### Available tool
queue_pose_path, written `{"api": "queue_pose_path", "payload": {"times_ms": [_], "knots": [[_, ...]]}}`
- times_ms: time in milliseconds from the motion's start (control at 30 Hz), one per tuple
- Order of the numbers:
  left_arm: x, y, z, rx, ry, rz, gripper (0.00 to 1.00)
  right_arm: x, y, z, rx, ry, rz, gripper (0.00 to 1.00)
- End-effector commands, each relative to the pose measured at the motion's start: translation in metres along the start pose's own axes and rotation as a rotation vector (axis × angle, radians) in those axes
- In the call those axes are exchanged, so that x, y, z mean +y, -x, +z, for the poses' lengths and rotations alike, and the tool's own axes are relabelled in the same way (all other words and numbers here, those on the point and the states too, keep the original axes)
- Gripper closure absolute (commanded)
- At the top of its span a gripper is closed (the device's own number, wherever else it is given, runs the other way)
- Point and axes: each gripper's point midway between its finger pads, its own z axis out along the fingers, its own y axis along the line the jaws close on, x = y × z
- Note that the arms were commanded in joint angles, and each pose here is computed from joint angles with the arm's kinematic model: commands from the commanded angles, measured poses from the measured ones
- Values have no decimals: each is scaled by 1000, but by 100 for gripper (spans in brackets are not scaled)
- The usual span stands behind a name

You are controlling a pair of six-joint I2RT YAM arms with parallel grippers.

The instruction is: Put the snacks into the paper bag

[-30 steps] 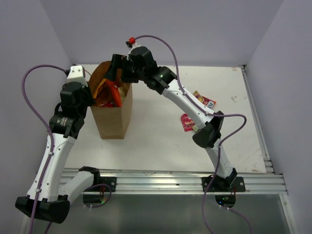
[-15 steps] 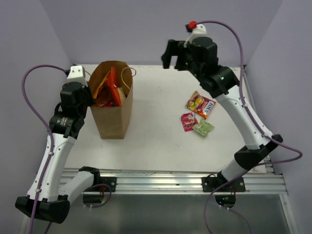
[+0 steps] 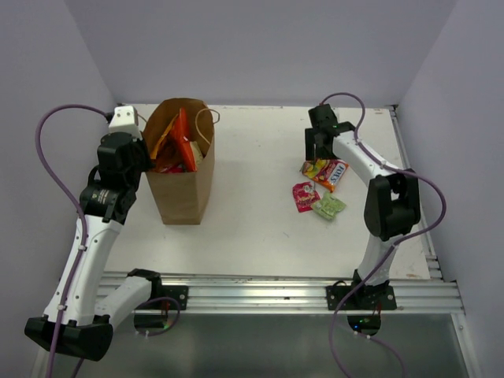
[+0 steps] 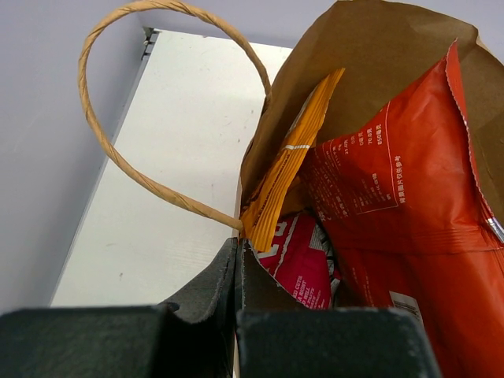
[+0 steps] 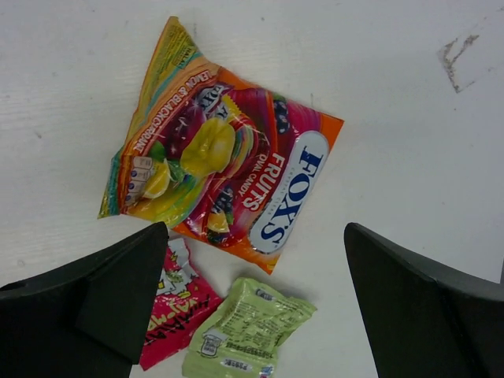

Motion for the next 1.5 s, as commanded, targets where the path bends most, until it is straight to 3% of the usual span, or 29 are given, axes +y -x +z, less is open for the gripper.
{"api": "queue_pose_path", "payload": {"times_ms": [0,167,367,400,433,500,533,633,700,867,967,1067,1167,1267,1467], "knots": [[-2,19,-4,-59,-15,-1,100,-18,-7,5,7,-89,7,1],[0,20,-6,-64,-10,4,100,-9,-51,45,134,-77,-14,2],[0,19,-5,-60,-7,7,100,14,-80,67,266,33,-14,16],[0,19,-5,-59,-4,7,100,14,-80,68,270,36,-12,24],[1,18,-5,-55,-2,8,100,14,-82,68,274,39,-14,40],[2,17,-5,-56,1,8,100,13,-82,67,272,41,-19,59],[2,17,-5,-56,1,8,100,11,-80,65,270,33,-19,90],[2,17,-5,-56,2,8,100,4,-63,51,222,26,-22,100],[2,17,-5,-56,1,10,100,7,-41,31,170,73,-25,100],[1,18,-5,-57,-1,8,100,33,85,-94,-237,337,75,100],[0,18,-4,-55,-7,7,100,79,147,-193,-434,630,100,100],[-2,17,-2,-53,-11,9,100,145,177,-284,-520,997,89,100],[-3,16,-1,-52,-17,6,100,223,169,-360,-471,1359,40,100],[-6,17,0,-52,-28,0,100,267,157,-405,-446,1554,17,100],[-3,17,-2,-53,-19,1,100,355,79,-397,-248,1631,-91,100]]}}
